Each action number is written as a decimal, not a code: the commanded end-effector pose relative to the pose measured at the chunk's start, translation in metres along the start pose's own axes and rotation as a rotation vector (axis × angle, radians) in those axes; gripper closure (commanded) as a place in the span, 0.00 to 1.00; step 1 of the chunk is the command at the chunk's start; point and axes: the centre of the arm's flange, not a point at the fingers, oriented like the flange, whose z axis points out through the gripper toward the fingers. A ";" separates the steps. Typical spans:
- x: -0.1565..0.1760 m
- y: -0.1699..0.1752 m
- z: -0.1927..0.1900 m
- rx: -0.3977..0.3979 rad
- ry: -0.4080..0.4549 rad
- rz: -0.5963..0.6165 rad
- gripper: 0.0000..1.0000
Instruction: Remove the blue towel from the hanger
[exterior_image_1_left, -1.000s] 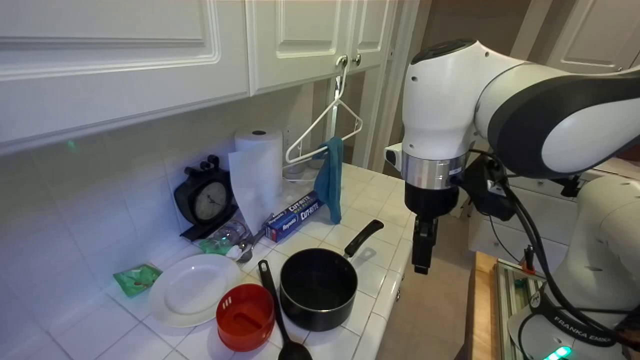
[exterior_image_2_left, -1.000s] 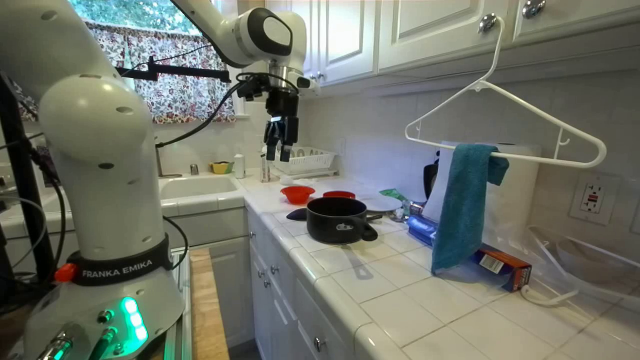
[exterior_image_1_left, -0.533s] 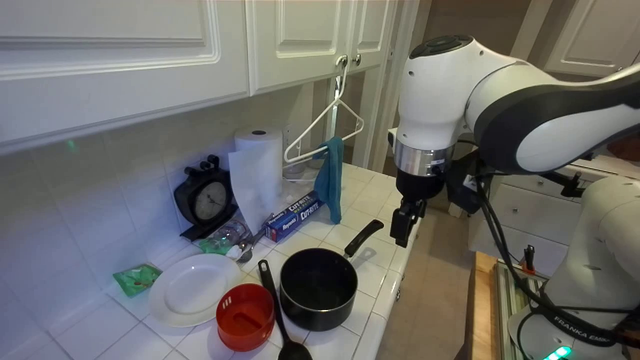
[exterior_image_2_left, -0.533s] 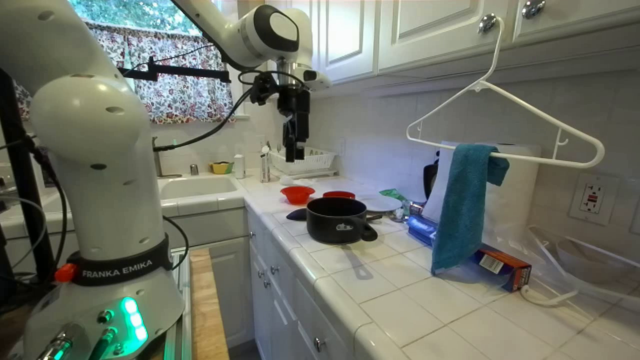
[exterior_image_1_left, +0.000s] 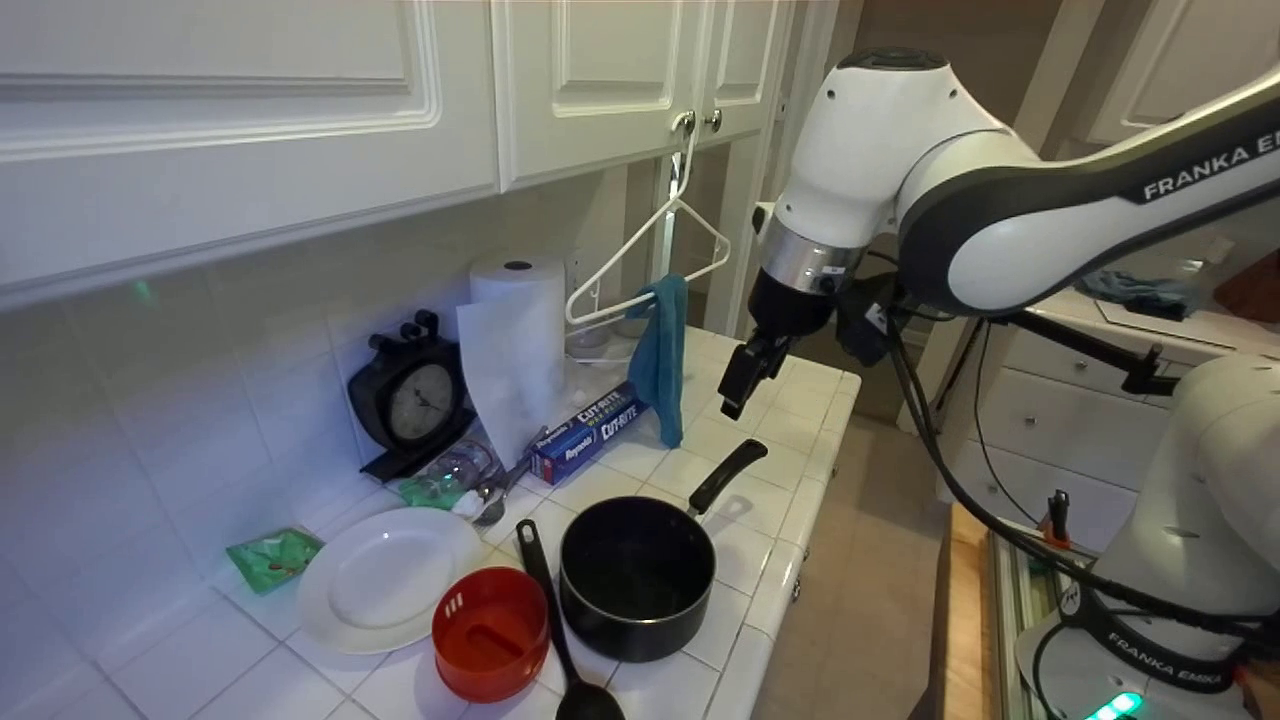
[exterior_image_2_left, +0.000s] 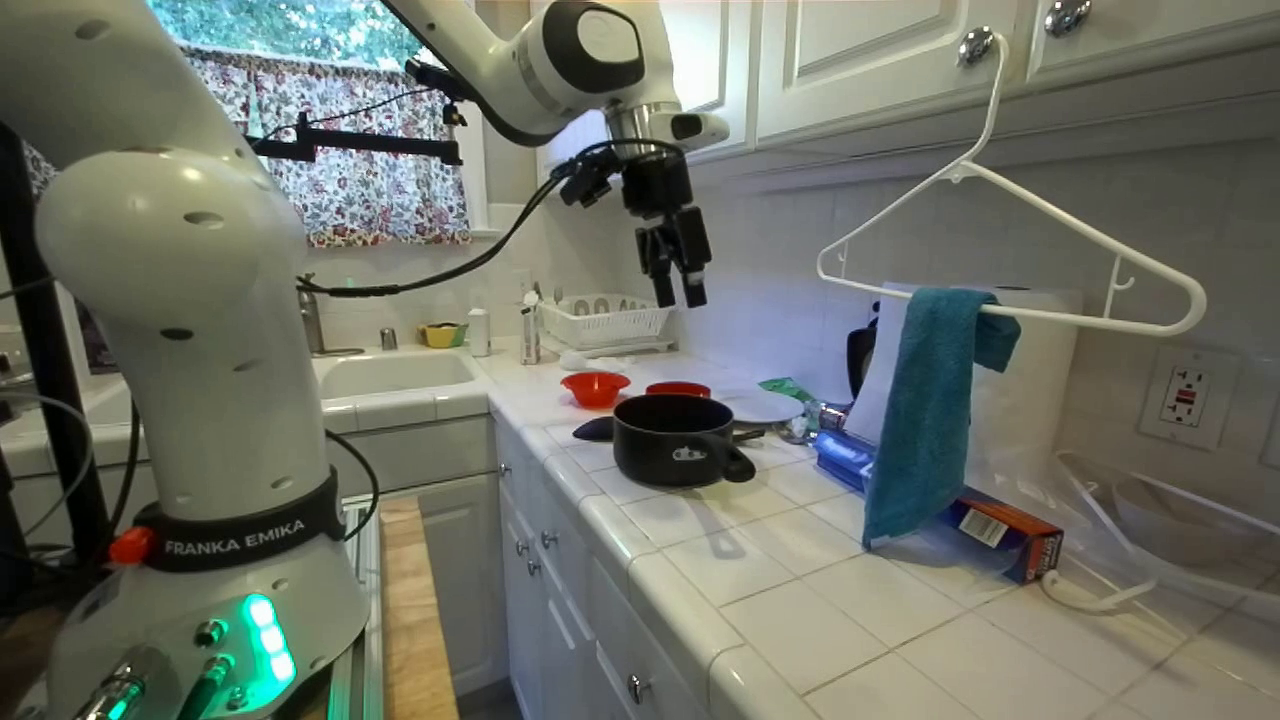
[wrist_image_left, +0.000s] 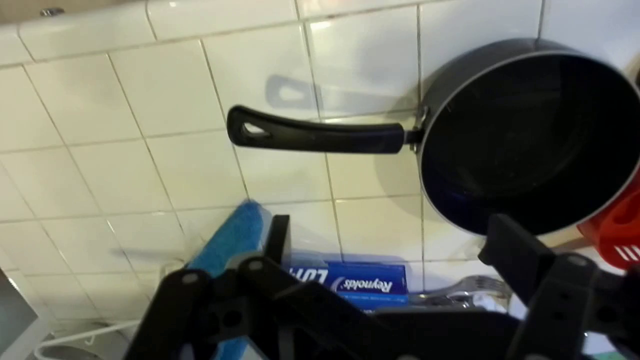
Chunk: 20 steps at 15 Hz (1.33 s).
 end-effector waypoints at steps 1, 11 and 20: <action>0.019 0.020 0.015 0.060 0.096 -0.102 0.00; 0.037 0.097 0.041 0.023 0.282 -0.115 0.00; 0.039 0.091 0.040 -0.104 0.315 -0.087 0.00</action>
